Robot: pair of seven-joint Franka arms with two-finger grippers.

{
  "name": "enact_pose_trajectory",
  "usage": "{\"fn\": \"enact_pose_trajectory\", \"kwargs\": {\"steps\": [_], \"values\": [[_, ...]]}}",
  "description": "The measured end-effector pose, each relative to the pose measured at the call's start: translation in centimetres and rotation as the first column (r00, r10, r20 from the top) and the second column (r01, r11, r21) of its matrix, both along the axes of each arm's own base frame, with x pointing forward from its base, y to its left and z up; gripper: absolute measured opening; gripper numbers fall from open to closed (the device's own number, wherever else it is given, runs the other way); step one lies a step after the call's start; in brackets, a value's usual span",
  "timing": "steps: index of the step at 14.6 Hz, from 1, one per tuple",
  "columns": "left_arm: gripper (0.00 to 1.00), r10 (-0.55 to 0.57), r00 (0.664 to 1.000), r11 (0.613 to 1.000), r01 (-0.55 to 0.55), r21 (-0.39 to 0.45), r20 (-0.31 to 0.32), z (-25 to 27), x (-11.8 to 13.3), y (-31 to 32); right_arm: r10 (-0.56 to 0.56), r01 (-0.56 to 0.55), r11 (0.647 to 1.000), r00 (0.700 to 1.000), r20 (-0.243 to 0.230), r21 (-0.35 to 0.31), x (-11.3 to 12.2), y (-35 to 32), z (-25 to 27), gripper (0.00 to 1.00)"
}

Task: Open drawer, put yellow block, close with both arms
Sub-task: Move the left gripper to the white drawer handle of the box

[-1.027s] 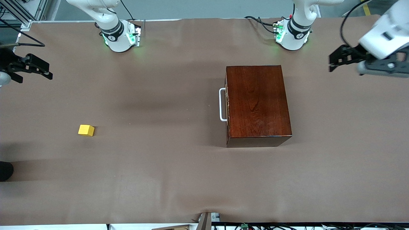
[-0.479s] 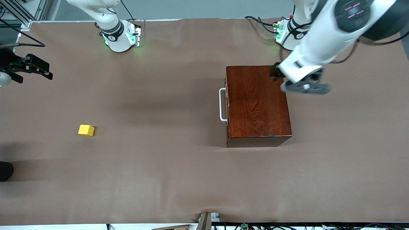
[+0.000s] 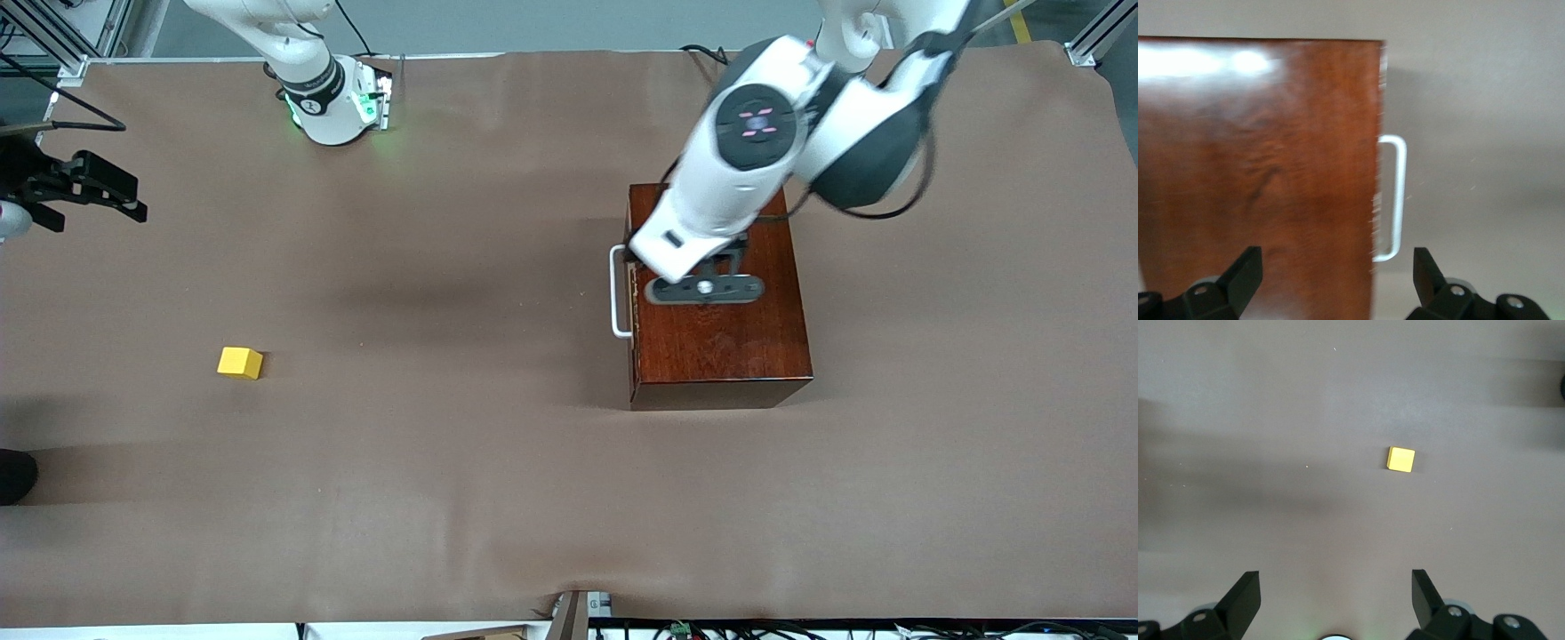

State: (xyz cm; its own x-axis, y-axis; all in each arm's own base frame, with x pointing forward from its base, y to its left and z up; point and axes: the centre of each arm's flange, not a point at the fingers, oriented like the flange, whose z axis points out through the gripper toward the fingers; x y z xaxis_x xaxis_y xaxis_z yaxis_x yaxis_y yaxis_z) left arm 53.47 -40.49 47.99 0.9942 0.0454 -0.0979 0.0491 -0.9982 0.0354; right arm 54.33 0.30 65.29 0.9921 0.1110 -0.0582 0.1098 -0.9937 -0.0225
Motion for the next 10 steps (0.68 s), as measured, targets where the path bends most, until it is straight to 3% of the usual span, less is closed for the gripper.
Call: {"fn": "enact_pose_trajectory", "kwargs": {"steps": [6,10], "values": [[1.00,0.100,0.991,0.995,-0.102,0.017,0.092,-6.8,0.3,-8.4,0.000,0.000,1.000,1.000,0.000,0.000,0.0,0.0,0.0,1.00],[1.00,0.081,0.980,0.988,-0.103,0.115,0.180,-10.7,-2.7,-13.1,0.000,0.000,1.000,1.000,0.000,0.000,0.0,0.0,0.0,1.00]]}}
